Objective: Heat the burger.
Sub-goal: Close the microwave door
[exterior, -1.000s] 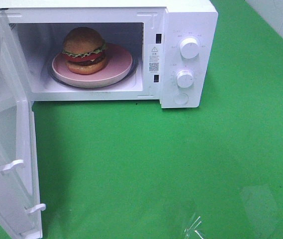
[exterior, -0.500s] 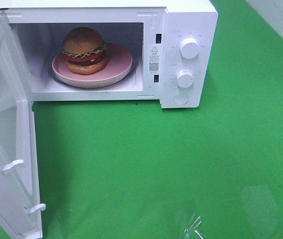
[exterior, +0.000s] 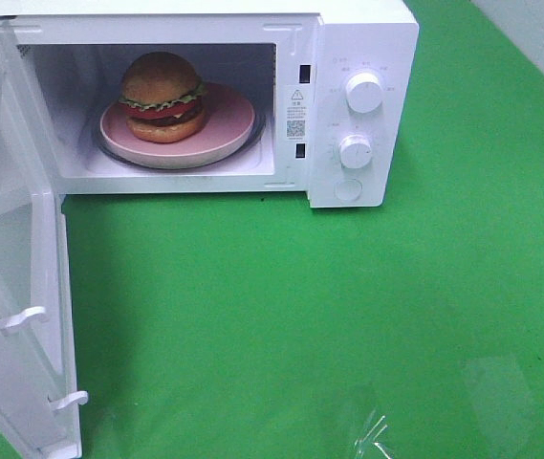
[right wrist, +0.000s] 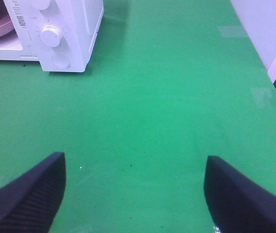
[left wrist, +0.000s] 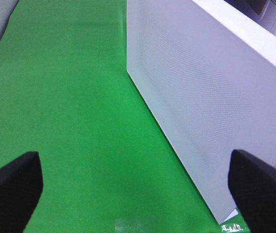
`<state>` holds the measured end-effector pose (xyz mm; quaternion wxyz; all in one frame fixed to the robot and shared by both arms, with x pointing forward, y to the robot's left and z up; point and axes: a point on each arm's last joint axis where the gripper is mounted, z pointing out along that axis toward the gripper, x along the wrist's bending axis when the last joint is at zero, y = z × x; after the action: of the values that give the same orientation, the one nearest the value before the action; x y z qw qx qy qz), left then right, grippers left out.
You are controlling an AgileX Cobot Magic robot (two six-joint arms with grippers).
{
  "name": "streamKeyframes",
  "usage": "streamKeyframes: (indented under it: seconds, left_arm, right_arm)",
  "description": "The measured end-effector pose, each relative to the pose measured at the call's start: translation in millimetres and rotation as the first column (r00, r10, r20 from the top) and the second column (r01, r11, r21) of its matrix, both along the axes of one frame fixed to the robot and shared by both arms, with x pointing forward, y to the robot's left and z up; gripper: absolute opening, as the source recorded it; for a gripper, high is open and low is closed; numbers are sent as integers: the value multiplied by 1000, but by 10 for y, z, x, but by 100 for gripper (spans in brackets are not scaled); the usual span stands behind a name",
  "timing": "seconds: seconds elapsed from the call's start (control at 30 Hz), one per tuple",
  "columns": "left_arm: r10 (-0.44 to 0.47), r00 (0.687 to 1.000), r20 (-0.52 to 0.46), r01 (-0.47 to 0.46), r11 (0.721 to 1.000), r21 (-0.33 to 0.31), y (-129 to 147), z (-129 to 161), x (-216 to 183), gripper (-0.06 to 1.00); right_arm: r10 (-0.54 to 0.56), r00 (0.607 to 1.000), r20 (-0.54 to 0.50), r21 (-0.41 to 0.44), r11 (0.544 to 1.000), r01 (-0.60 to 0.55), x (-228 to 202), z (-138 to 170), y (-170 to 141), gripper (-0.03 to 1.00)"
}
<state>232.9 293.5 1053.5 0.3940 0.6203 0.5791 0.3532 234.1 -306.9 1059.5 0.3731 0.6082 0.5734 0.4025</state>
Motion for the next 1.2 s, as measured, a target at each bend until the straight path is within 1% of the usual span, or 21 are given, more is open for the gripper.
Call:
streamKeyframes:
  seconds: [1.2]
  left_arm:
    - [5,1000,0,-5,1000,0,4,0,0,96]
  right_arm:
    - [0,1000,0,0,1000,0,0,0,0,76]
